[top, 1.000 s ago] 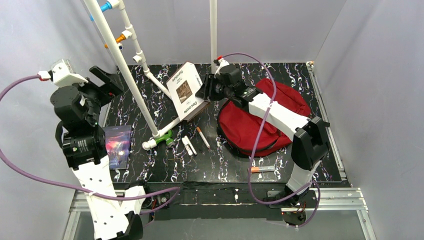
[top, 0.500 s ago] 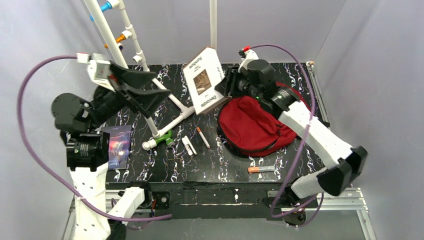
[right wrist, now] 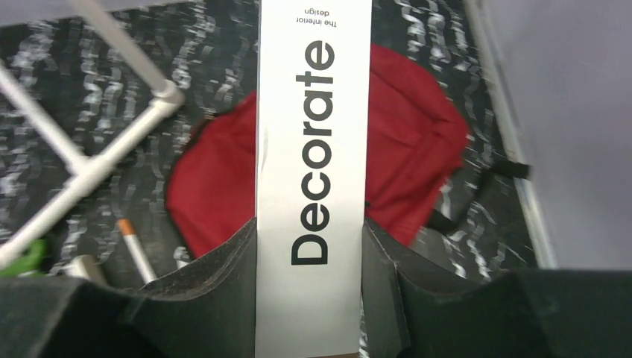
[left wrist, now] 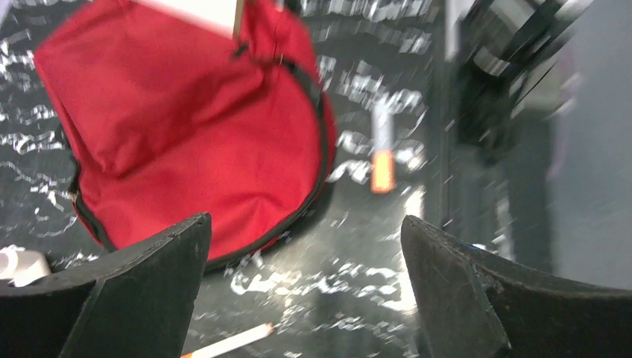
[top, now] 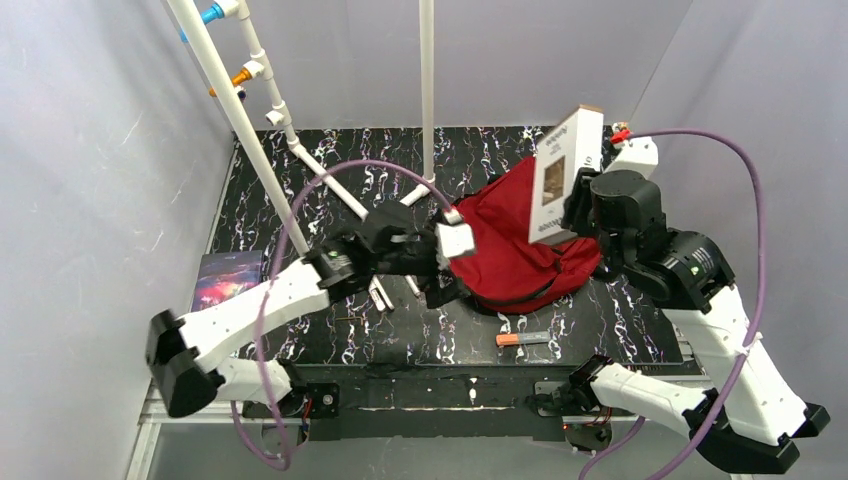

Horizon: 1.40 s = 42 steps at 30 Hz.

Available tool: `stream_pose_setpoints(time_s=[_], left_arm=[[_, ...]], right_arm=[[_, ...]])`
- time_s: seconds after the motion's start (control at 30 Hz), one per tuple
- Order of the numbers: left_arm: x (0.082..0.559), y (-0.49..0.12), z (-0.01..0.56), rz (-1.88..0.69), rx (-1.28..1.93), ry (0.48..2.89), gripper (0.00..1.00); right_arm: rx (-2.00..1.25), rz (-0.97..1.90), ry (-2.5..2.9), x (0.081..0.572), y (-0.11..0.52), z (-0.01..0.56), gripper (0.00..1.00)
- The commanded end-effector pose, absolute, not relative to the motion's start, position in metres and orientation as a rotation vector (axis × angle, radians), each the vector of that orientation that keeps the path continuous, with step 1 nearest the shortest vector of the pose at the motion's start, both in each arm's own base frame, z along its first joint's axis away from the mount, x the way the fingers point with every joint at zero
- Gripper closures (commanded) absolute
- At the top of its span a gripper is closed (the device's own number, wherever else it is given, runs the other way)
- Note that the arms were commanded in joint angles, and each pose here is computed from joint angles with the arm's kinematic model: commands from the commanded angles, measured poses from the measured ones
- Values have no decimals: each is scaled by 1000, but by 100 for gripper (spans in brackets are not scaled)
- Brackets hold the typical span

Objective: Pack the student bag
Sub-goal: Pick up the book from the center of the board, then place the book in the student bag.

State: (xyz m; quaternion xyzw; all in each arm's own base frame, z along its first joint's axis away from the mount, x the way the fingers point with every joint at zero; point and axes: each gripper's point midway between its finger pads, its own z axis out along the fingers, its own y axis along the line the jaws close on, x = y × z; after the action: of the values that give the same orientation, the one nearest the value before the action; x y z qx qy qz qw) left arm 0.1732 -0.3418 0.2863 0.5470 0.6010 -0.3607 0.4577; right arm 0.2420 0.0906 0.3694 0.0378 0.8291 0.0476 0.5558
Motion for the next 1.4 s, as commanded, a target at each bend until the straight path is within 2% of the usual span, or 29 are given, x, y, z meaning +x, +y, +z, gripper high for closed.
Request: stream_pose_setpoints(time_s=[0.0,0.2,0.5,0.63,0.73,0.77,0.83,0.87,0.9,1.1,1.17,1.3,1.37], left_arm=[[211,-346,205,-463,1618,1425,2],[240,-367,108,-310,1729,1492,2],[256,-391,72,-201,1728,1446,13],[264,-397,76,-199,1645,1478,23],[267,-403,82,-208,1613,1483,42],[269,-404,83,-208,1605,1486,53],[270,-408,90,-216,1596,1493,86],[269,-408,94,-235,1592,1510,94],[269,-410,101,-263,1578,1533,97],[257,-413,141,-609,1504,1716,100],[269,-412,154,-660,1388,1783,100],[326,-397,195,-679,936,1936,100],[333,-396,208,-714,872,1966,100]], right_arm=[[173,-147,1964,226,39,363,94],[215,-150,1945,211,23,366,94],[234,-39,1971,200,30,345,94],[231,-11,1978,198,32,343,94],[223,4,1986,196,34,341,95],[216,11,1993,196,35,341,95],[199,17,2015,193,37,338,95],[188,11,2030,190,36,337,95],[176,2,2050,187,35,335,95],[107,-26,2157,162,25,328,96],[90,4,2161,156,25,329,95],[114,31,2152,155,26,326,95],[122,63,2145,158,32,326,95]])
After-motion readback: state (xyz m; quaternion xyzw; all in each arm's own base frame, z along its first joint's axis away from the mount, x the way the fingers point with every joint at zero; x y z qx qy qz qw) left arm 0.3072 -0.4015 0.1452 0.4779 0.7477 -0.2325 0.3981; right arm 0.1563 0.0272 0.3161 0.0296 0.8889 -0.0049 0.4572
